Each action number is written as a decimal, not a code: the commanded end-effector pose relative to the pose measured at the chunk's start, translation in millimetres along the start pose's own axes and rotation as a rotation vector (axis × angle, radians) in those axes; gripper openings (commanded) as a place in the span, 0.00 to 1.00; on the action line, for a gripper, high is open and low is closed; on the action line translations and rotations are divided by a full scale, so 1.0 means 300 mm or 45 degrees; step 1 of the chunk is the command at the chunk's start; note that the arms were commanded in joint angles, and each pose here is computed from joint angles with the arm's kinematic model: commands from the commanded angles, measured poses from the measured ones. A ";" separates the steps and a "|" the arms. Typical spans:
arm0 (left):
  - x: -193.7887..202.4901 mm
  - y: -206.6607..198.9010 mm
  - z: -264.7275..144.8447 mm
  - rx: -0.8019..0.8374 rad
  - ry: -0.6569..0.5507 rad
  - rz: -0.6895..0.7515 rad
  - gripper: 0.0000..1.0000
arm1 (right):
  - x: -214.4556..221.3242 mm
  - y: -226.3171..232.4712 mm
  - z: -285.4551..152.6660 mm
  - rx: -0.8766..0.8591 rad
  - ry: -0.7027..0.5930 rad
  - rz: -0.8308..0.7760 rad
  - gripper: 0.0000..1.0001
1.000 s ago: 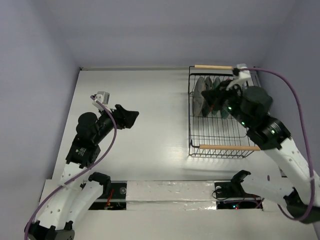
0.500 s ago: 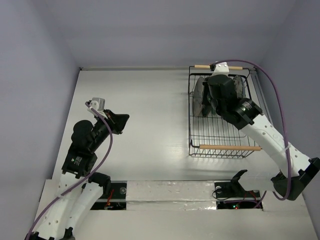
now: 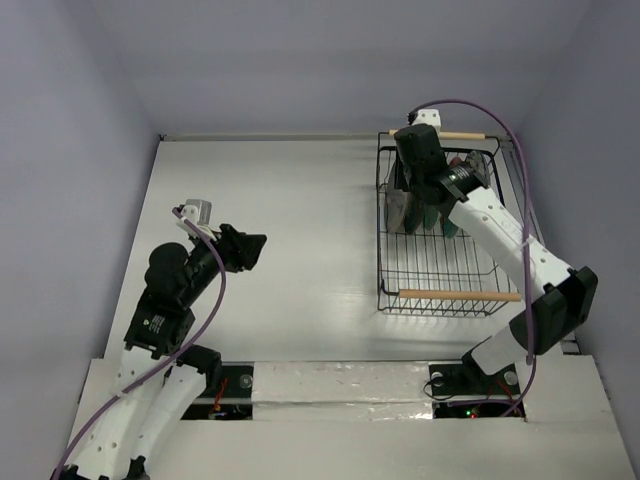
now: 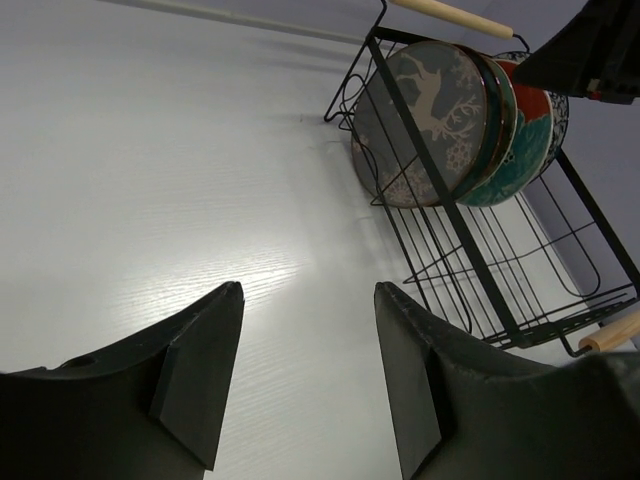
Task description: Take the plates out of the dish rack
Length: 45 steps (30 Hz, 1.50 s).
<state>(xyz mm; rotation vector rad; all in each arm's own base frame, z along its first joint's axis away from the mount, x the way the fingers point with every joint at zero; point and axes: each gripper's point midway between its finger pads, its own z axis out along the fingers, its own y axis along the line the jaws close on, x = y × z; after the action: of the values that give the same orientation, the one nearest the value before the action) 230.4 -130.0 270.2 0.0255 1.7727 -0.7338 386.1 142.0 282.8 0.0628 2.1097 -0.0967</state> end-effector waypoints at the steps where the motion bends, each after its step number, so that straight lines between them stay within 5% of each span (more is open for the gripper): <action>1: -0.025 -0.026 -0.007 0.047 -0.045 0.023 0.52 | -0.089 0.004 0.015 -0.014 -0.062 0.034 0.41; 27: -0.025 -0.063 -0.026 0.115 -0.056 0.043 0.59 | 0.062 -0.059 0.278 0.308 0.107 -0.065 0.27; 34: -0.028 -0.074 -0.032 0.137 -0.063 0.052 0.59 | 0.022 -0.099 0.244 0.366 0.053 -0.059 0.00; 45: -0.029 -0.070 -0.030 0.129 -0.064 0.050 0.68 | -0.229 -0.153 0.002 0.378 -0.215 0.023 0.00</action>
<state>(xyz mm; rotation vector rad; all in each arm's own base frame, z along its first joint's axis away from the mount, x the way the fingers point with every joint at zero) 217.0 -137.3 281.0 0.0867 1.7273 -0.7808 425.9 112.4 230.0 0.1002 2.1848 -0.4356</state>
